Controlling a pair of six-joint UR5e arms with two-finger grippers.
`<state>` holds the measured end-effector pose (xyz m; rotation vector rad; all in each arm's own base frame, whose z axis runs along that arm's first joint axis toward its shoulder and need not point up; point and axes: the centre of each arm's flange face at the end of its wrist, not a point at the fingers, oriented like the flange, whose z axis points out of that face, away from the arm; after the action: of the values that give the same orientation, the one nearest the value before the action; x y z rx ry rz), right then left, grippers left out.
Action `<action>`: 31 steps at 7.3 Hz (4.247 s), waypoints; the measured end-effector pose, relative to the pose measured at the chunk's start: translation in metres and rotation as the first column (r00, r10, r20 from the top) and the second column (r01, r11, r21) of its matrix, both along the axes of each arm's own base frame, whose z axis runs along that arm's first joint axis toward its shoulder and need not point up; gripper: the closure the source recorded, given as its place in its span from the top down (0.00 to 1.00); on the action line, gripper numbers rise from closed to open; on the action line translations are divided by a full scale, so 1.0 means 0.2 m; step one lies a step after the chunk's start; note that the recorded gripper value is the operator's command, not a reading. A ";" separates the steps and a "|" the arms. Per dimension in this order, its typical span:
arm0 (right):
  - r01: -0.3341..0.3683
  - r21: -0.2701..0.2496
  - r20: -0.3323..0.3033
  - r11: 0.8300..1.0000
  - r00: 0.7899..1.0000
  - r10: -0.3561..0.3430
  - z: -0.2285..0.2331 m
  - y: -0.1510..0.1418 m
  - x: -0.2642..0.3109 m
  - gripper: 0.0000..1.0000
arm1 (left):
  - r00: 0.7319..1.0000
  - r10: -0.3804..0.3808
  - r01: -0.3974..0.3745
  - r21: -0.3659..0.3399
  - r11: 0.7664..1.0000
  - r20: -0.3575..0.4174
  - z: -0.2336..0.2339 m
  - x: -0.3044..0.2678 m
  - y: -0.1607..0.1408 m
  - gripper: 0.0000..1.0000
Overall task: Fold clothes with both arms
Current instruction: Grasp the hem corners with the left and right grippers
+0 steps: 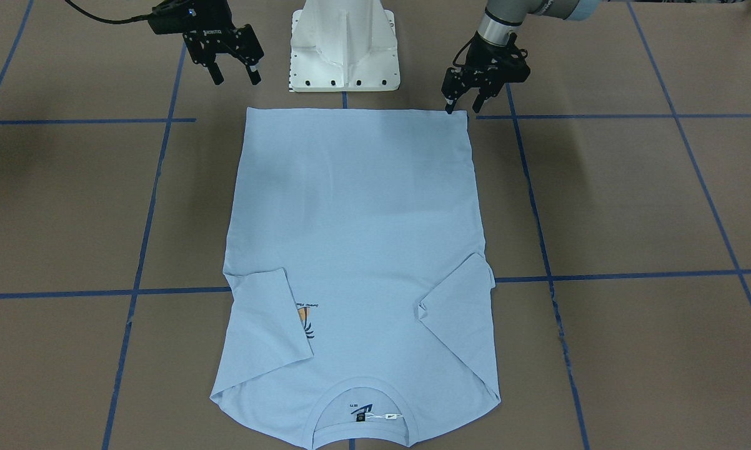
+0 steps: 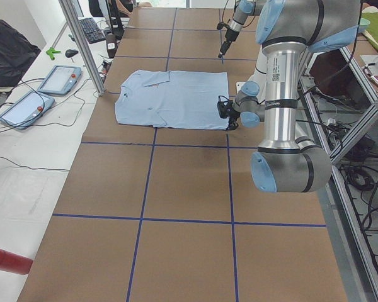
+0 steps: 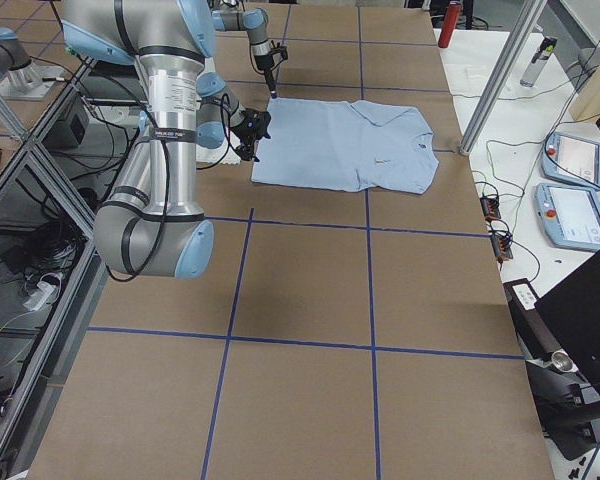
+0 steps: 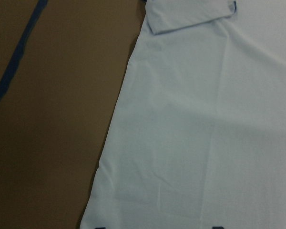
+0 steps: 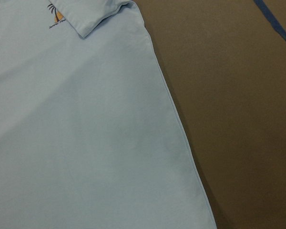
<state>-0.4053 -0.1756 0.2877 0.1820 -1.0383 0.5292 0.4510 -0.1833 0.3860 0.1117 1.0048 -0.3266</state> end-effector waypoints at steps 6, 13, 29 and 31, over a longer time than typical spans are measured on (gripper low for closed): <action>-0.004 0.003 -0.008 1.000 1.000 0.004 0.02 0.00 -0.01 1.00 | 1.000 0.010 -0.010 0.000 1.000 0.013 0.03 0.04 0.02 0.33; -0.022 0.022 -0.025 1.000 0.999 0.022 0.06 0.01 -0.06 0.97 | 1.000 0.015 -0.015 0.000 1.000 0.014 0.03 0.03 0.03 0.00; -0.115 0.007 -0.199 0.993 0.973 0.114 0.30 0.27 -0.51 0.47 | 1.000 0.016 -0.015 0.017 1.000 -0.020 -0.05 0.03 0.05 0.00; -0.107 0.014 -0.210 0.994 0.972 0.107 0.32 0.30 -0.52 0.48 | 1.000 0.015 -0.015 0.017 1.000 -0.020 -0.05 0.03 0.05 0.00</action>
<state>-0.5086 -0.1157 0.3518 0.2916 -0.8259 0.5926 0.4575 -0.1733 0.3760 0.1162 1.0282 -0.3059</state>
